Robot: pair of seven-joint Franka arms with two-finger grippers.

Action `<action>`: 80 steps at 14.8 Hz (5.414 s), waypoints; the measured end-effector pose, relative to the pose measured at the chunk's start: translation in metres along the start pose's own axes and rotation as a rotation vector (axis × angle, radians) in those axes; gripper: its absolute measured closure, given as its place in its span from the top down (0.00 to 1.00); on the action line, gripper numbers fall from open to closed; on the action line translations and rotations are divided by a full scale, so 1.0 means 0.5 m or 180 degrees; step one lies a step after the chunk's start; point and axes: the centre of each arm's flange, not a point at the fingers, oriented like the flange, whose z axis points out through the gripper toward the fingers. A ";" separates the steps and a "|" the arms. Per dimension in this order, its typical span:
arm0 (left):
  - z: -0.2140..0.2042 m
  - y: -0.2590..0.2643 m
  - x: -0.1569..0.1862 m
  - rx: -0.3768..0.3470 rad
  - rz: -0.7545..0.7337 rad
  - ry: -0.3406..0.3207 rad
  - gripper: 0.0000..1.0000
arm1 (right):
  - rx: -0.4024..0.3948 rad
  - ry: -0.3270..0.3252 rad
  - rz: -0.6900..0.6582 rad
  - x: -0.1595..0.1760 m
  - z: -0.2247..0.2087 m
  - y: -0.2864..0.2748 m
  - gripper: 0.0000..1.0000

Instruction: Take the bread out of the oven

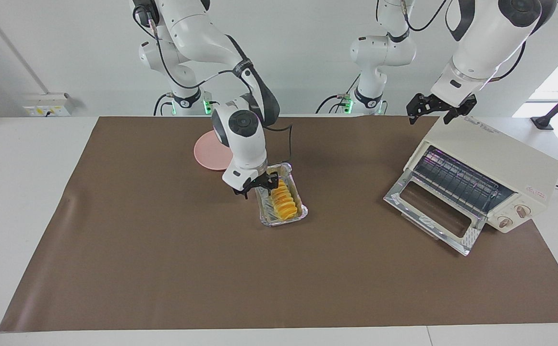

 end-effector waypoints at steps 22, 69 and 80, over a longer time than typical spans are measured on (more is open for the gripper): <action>0.000 -0.001 0.000 0.0000 -0.0002 0.0000 1.00 | 0.0671 -0.0064 0.0304 0.070 -0.104 0.512 0.01; 0.000 -0.001 0.000 0.0000 -0.0002 0.0000 1.00 | 0.0223 -0.0696 0.0387 -0.119 -0.293 0.343 0.07; 0.000 -0.001 0.000 0.0000 -0.0002 0.0000 1.00 | 0.0028 -0.0888 0.0253 -0.394 -0.136 0.256 0.07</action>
